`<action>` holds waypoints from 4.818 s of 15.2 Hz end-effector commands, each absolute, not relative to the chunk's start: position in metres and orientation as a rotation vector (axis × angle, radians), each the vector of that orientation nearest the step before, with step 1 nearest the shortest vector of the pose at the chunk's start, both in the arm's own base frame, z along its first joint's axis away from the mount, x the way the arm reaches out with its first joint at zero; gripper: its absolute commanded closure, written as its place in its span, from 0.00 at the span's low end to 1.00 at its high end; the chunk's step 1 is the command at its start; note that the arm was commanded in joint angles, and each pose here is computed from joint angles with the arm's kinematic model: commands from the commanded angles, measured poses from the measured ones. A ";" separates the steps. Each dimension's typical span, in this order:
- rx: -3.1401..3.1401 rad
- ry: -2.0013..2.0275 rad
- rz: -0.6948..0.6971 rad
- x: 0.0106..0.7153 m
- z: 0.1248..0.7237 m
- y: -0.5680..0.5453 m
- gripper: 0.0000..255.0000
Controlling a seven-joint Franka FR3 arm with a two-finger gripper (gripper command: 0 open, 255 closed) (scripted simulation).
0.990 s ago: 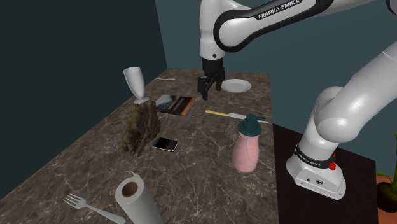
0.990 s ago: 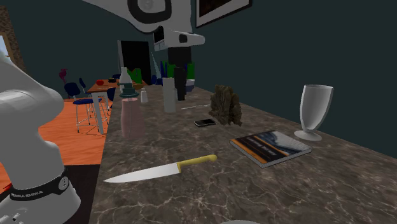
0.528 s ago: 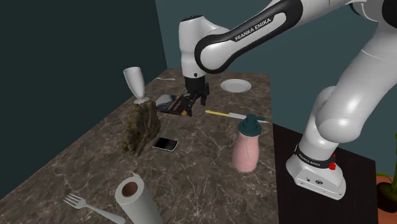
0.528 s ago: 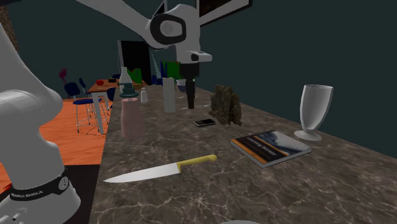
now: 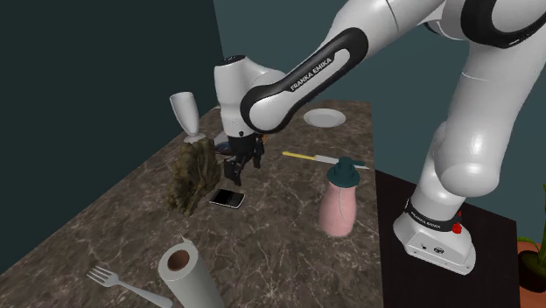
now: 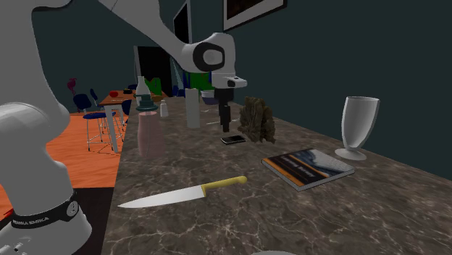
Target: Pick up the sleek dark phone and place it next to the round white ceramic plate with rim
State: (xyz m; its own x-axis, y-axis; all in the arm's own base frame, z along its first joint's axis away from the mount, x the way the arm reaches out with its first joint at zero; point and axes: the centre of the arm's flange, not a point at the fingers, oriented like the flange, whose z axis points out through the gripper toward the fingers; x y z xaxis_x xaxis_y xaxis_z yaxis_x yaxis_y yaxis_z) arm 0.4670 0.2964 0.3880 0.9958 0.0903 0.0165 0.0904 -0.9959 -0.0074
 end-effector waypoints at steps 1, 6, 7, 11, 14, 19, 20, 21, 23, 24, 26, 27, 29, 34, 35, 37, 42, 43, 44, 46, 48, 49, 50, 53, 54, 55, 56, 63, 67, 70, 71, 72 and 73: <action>-3.127 -0.166 -0.021 0.472 0.372 0.320 0.00; -3.123 -0.197 -0.015 0.480 0.343 0.347 0.00; -3.123 -0.197 -0.015 0.480 0.337 0.347 0.00; -3.123 -0.197 -0.015 0.480 0.316 0.348 0.00; -3.123 -0.197 -0.015 0.480 0.313 0.348 0.00; -3.123 -0.197 -0.015 0.480 0.313 0.348 0.00; -3.123 -0.197 -0.015 0.480 0.313 0.348 1.00; -3.123 -0.197 -0.015 0.480 0.313 0.348 1.00; -3.123 -0.197 -0.015 0.480 0.313 0.348 1.00; -3.123 -0.197 -0.015 0.480 0.313 0.348 1.00; -3.123 -0.197 -0.015 0.480 0.313 0.348 1.00; -3.123 -0.197 -0.015 0.480 0.313 0.348 1.00; -3.123 -0.197 -0.015 0.480 0.313 0.348 1.00; -3.123 -0.197 -0.015 0.480 0.339 0.348 1.00; -3.123 -0.197 -0.015 0.480 0.345 0.348 1.00; -3.123 -0.197 -0.015 0.480 0.355 0.348 1.00; -3.123 -0.197 -0.015 0.480 0.382 0.348 1.00; -3.123 -0.197 -0.015 0.480 0.387 0.348 1.00; -3.123 -0.197 -0.015 0.480 0.392 0.348 1.00; -3.123 -0.197 -0.015 0.480 0.403 0.348 1.00; -3.123 -0.197 -0.015 0.477 0.407 0.335 1.00; -3.123 -0.197 -0.015 0.475 0.407 0.322 1.00; -3.123 -0.197 -0.015 0.472 0.407 0.309 1.00; -3.123 -0.197 -0.015 0.465 0.407 0.270 1.00; -3.123 -0.197 -0.015 0.462 0.407 0.257 1.00; -3.123 -0.197 -0.015 0.460 0.407 0.244 1.00; -3.123 -0.197 -0.015 0.457 0.407 0.231 1.00; -3.123 -0.197 -0.015 0.440 0.407 0.140 1.00; -3.123 -0.197 -0.015 0.429 0.407 0.089 1.00; -3.123 -0.197 -0.015 0.422 0.407 0.050 1.00; -3.123 -0.197 -0.015 0.419 0.407 0.037 1.00; -3.123 -0.197 -0.015 0.417 0.407 0.024 1.00; -3.123 -0.197 -0.015 0.414 0.407 0.011 1.00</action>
State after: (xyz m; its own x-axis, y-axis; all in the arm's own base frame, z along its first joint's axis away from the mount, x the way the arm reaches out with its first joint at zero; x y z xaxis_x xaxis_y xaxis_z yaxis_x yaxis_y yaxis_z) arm 0.4187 0.0257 0.4090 0.9922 0.1240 0.0107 0.1241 -0.9922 -0.0118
